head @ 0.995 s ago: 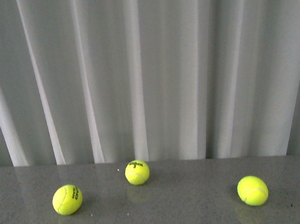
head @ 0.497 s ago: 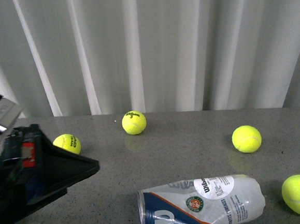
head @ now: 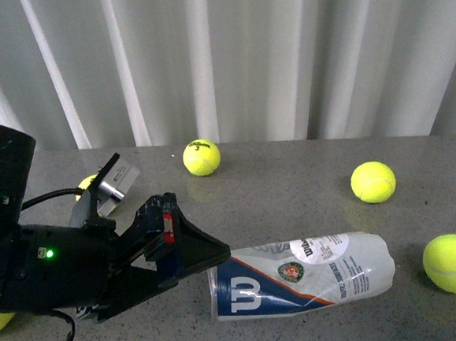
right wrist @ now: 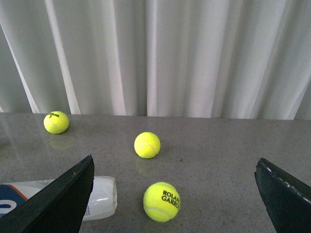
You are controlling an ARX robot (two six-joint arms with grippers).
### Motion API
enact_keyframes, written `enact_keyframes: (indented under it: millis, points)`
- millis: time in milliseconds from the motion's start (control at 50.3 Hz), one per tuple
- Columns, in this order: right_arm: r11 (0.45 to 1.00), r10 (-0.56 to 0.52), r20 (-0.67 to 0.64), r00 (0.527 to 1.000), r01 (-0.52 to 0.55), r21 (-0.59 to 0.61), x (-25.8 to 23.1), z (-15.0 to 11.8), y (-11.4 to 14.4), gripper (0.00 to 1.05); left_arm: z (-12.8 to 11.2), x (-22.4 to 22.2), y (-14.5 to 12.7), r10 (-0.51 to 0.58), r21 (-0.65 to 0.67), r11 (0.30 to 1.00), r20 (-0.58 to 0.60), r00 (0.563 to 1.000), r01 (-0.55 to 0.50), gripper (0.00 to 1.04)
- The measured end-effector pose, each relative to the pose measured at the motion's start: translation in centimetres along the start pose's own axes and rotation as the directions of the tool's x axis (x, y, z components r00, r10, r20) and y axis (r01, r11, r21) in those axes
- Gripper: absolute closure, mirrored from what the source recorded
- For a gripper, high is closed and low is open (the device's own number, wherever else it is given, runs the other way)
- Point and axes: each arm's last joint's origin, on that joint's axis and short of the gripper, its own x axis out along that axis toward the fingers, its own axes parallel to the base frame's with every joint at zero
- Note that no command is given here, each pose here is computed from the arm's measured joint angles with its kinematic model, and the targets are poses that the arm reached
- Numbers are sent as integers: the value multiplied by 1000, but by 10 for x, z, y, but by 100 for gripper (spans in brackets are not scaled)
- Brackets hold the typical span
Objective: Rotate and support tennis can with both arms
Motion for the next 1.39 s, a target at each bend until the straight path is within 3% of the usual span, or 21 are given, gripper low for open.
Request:
enact_keyframes:
  millis: [398,776,1134,1393]
  points:
    - [1000,0,0,1000,0,0,0,0,0,7,6,22,9,16,-21,1000,-11,1000,-16,7]
    - [1000,0,0,1000,0,0,0,0,0,7,1,44,-1,-58,-49,997,-45,997,55,7]
    - [1000,0,0,1000,0,0,0,0,0,7,-4,74,7,-72,-160,985,-41,997,65,7]
    - [1000,0,0,1000,0,0,0,0,0,7,-4,86,16,-88,-246,966,-20,996,80,50]
